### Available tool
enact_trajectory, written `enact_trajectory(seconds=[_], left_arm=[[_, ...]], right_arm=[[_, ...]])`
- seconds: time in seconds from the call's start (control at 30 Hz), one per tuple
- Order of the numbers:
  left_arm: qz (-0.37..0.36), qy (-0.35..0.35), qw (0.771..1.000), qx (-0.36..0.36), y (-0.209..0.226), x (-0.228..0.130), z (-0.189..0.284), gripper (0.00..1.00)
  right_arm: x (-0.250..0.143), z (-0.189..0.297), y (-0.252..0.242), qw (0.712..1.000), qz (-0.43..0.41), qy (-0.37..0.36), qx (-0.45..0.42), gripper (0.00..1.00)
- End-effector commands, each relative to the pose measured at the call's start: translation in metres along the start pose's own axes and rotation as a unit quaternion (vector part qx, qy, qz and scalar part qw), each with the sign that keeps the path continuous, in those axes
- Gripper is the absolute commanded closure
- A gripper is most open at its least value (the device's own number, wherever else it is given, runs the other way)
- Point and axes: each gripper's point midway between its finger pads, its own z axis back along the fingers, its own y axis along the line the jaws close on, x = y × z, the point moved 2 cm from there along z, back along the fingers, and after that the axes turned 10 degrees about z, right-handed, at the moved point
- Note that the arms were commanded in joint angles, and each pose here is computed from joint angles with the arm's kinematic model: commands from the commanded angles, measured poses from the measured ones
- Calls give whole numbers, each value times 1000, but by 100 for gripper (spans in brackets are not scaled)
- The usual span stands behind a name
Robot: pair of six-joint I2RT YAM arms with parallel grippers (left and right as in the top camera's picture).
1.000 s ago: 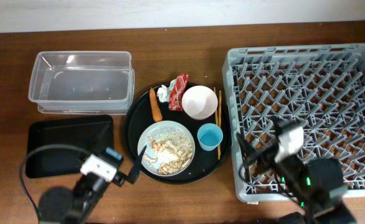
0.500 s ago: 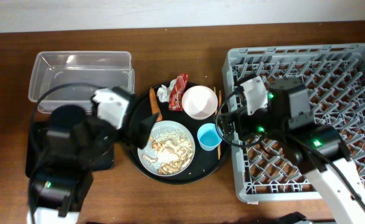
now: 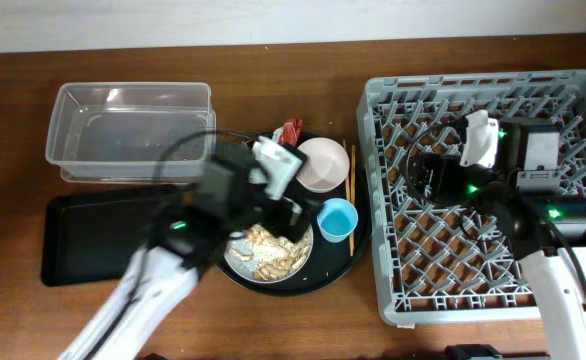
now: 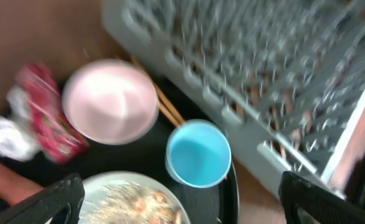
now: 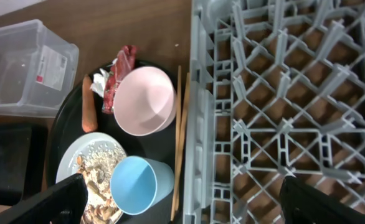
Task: Sort waste into correct bins and load items into the dishwasher rack
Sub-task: 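Reach the left gripper down to the blue cup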
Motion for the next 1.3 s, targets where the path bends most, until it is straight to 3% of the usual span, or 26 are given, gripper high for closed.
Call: enact_trajectory(seconds=[0.0,0.27,0.37,0.43,0.47,0.63,0.83,0.93,1.13,1.27], left_arm=[[12,52,997,54,9,-17,-44,1],[11,49,998,30,11,-13,-79,1],[11,49,998,30,14,-14,-86,11],[14,59,998,32,17,-20,-92,11],[14,67,997,32,17,-24,-95,16],[10,104,994,30,12,-46,-114,23],[9,122,991,61,24,-59,-126,38],[9,127,990,61,25,-62,-128,52],[9,121,991,60,23,-56,-127,96],[3,96,994,55,11,-25,-107,99]], right_arm=[[2,7,1,1000,-10,-3,2,2],[-6,-2,-2,999,-20,26,1,2],[-13,-9,-5,998,-28,49,1,2],[-17,-13,-7,998,-33,61,1,2],[-19,-17,-8,997,-36,70,1,2],[-25,-24,-10,995,-44,91,1,2],[-26,-25,-10,995,-45,94,3,2],[-27,-25,-10,994,-46,96,3,2],[-28,-24,-10,994,-47,99,2,2],[-28,-24,-10,994,-47,99,2,2]])
